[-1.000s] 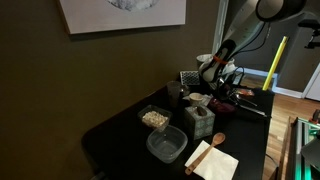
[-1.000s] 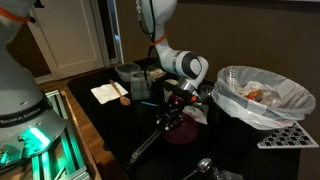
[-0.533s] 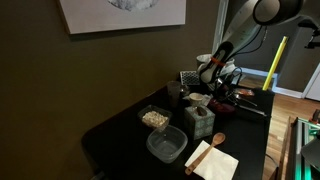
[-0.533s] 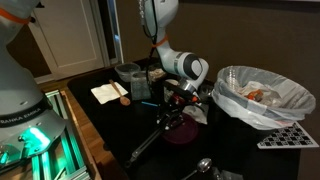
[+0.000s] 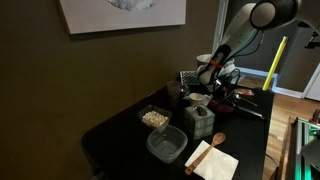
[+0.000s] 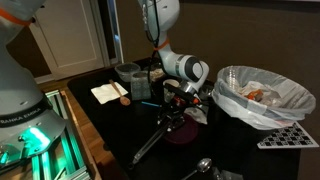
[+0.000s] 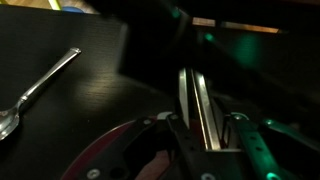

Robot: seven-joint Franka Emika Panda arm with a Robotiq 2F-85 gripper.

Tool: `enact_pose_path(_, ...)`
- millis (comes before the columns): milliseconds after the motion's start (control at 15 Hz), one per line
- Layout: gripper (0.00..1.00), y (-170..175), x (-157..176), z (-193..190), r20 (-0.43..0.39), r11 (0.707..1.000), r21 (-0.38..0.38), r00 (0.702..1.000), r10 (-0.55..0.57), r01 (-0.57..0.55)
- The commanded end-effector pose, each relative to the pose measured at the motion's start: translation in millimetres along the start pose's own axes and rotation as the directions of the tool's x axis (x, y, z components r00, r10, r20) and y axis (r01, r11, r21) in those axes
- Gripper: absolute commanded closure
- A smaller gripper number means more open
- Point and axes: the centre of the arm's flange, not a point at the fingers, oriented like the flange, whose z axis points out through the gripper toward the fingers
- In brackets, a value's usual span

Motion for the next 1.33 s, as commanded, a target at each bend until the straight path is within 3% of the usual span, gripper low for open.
enact_pose_path(0,0.65,4,10,-2,0.039,1.0,-0.002,0.999,-0.015,0.015)
enact_pose_path(200,0.7,5,13,-2,0.055,1.0,0.0,0.998,-0.014,0.014)
enact_pose_path(867,0.62,6,24,-4,0.09,1.0,0.001,0.996,-0.012,0.012)
enact_pose_path(1267,0.63,5,29,-5,0.111,1.0,0.0,0.994,-0.014,0.014)
